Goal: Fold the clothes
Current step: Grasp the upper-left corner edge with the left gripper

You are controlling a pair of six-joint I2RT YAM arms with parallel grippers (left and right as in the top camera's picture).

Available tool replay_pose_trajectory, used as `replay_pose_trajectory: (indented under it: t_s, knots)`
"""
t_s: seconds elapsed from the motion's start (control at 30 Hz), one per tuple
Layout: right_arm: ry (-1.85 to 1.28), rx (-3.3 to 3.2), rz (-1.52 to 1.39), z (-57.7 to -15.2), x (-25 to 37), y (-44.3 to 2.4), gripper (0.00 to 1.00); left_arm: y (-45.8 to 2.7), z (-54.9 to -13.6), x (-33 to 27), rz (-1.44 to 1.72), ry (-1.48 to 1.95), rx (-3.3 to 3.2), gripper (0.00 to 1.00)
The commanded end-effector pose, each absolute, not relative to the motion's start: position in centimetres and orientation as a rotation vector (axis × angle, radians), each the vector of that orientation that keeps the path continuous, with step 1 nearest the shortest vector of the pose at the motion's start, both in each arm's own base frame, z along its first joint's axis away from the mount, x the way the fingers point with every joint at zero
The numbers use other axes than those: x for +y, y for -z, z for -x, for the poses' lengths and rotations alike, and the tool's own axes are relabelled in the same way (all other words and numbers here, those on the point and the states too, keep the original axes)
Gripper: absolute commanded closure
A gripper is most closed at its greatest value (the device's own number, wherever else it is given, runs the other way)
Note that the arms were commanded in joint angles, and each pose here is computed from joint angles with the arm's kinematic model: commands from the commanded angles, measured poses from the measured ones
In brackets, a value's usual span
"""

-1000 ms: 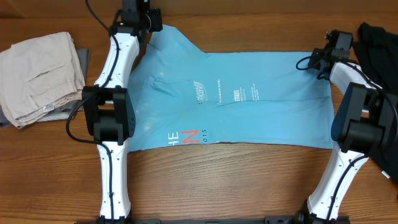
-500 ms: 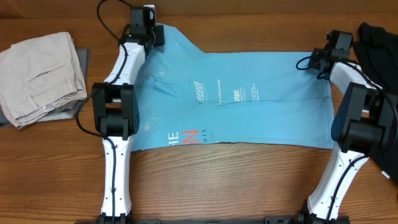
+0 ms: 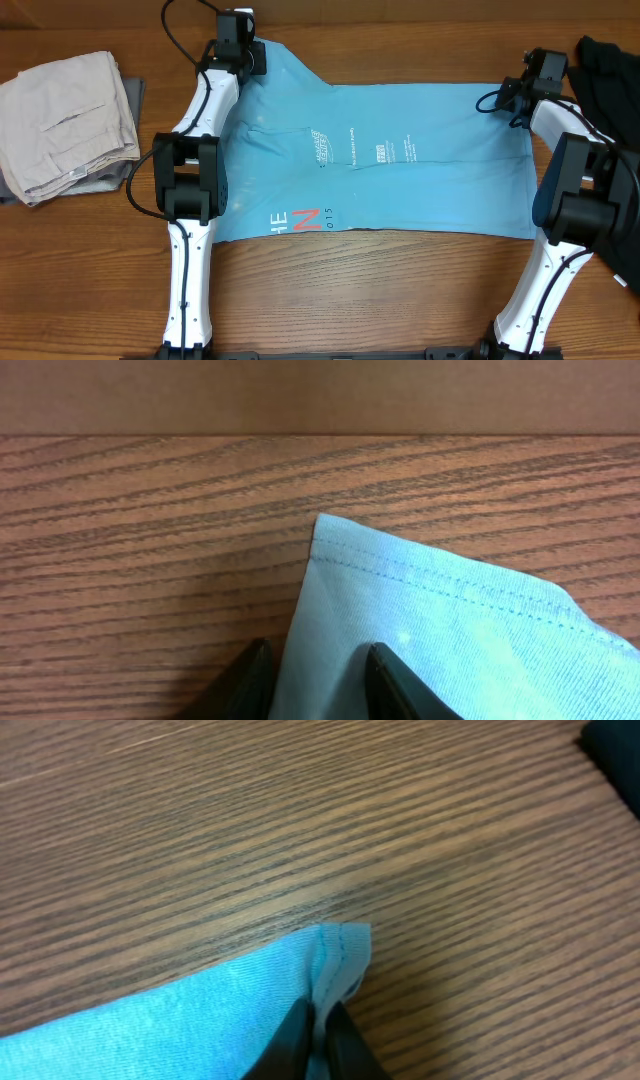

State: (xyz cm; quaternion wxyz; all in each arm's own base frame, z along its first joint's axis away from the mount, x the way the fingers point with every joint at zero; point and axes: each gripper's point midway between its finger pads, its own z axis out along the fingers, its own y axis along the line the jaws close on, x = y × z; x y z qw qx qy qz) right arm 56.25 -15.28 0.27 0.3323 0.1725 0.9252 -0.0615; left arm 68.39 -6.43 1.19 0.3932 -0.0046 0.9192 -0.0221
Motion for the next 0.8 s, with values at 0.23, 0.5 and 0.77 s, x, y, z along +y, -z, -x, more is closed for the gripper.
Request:
replay_pose_trajectory:
  t_s: [0.23,0.5,0.77]
  knots:
    - [0.139,2.486,-0.460,-55.1,-15.0,2.8,0.95,1.2,-67.2,-7.9,-0.042,0.130,2.406,0.86]
    - [0.140,2.478,-0.459,-55.3,-15.0,2.7,0.96,1.7,-66.7,-6.9,-0.016,0.068,2.437,0.96]
    - [0.143,2.406,-0.449,-56.6,-15.4,1.6,0.96,-1.8,-67.4,-6.4,-0.018,0.031,2.388,0.96]
